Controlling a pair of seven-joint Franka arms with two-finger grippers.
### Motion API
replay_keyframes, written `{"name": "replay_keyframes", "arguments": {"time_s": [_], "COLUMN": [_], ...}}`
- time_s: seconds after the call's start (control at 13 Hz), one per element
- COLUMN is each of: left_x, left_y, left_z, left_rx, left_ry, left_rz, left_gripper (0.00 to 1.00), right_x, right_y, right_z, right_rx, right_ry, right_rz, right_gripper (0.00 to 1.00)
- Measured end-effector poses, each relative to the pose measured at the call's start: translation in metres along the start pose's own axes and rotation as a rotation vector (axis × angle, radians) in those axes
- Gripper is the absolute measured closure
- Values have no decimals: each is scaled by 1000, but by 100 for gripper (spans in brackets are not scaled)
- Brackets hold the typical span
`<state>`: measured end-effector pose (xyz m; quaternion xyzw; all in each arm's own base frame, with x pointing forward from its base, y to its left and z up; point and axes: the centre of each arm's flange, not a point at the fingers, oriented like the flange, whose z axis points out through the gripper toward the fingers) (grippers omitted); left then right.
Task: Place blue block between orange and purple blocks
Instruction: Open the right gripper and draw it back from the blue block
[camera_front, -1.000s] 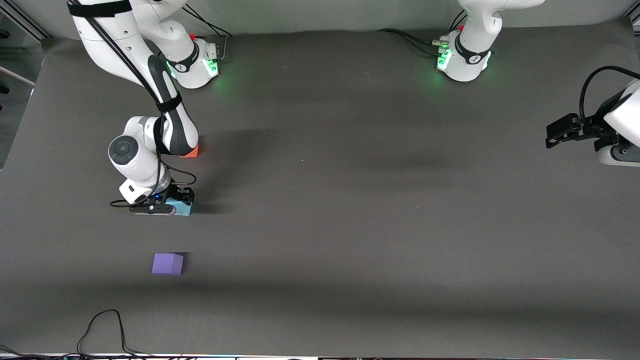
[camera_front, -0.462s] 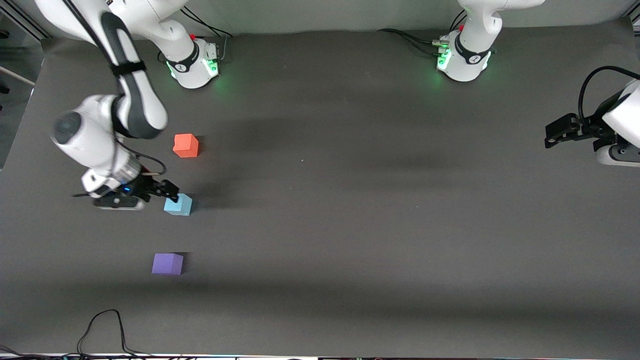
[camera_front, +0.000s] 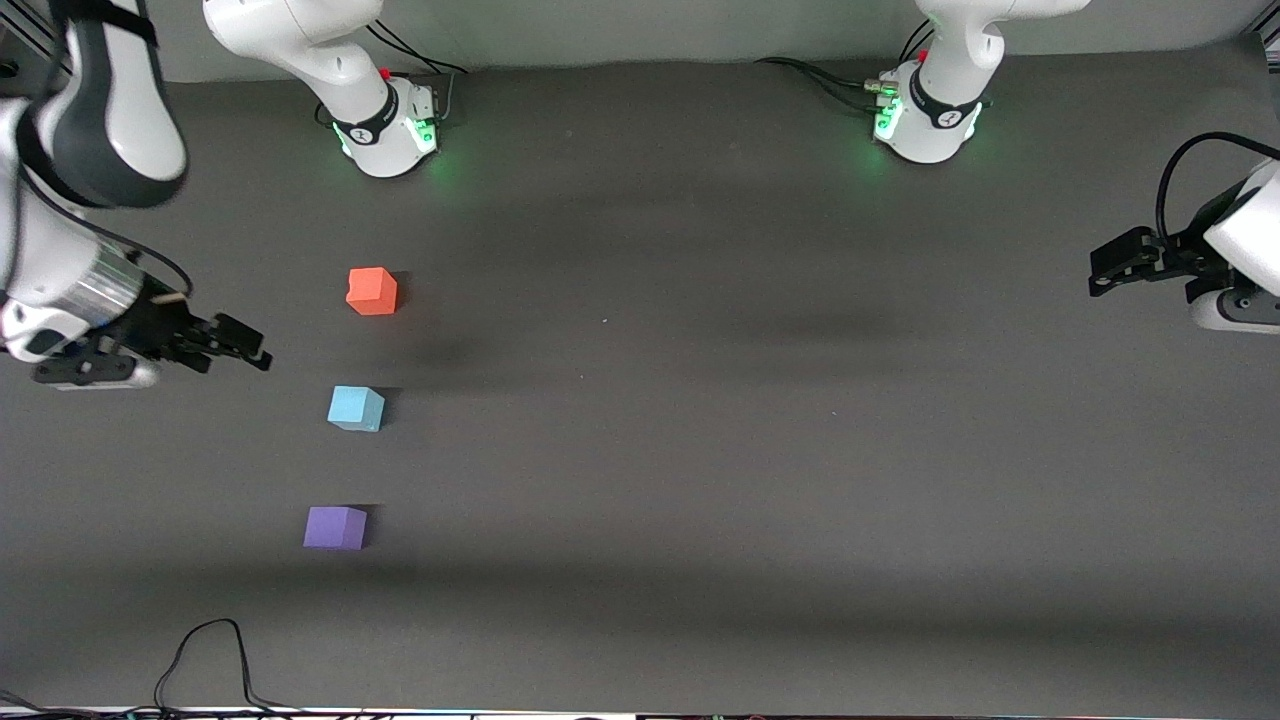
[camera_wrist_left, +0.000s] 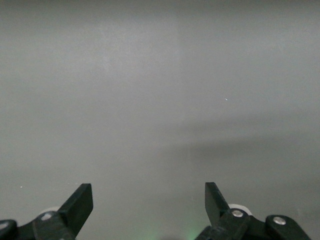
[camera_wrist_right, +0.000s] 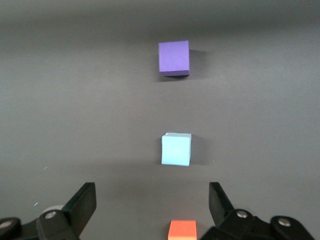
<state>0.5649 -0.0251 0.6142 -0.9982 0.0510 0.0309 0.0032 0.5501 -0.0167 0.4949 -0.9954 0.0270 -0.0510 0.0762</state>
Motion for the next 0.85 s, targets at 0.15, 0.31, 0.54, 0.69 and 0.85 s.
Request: {"name": "replay_keyframes", "arguments": {"time_s": [0.15,0.31,0.54,0.69,0.85], "left_x": [0,0,0,0,0], "left_y": [0,0,0,0,0], "left_z": [0,0,1,1,1], "left_rx": [0,-1,-1,-2,-2], "left_ry": [0,-1,-1,-1,-1], "left_rz": [-1,-1,-1,-1,-1], "left_gripper": [0,0,0,0,0], "right_x": [-7,-19,-38,-45,-46], "right_y": [-12,-34,-69,-74,-71], "right_z": [-28,-53,-95,-120,-134], "right_rx": [-14,-59,-86,-90,-92], "right_ry": [8,13,2,-12,-18], "right_rz": [-3,4,-22,-27,-19], "right_gripper": [0,0,0,0,0]}}
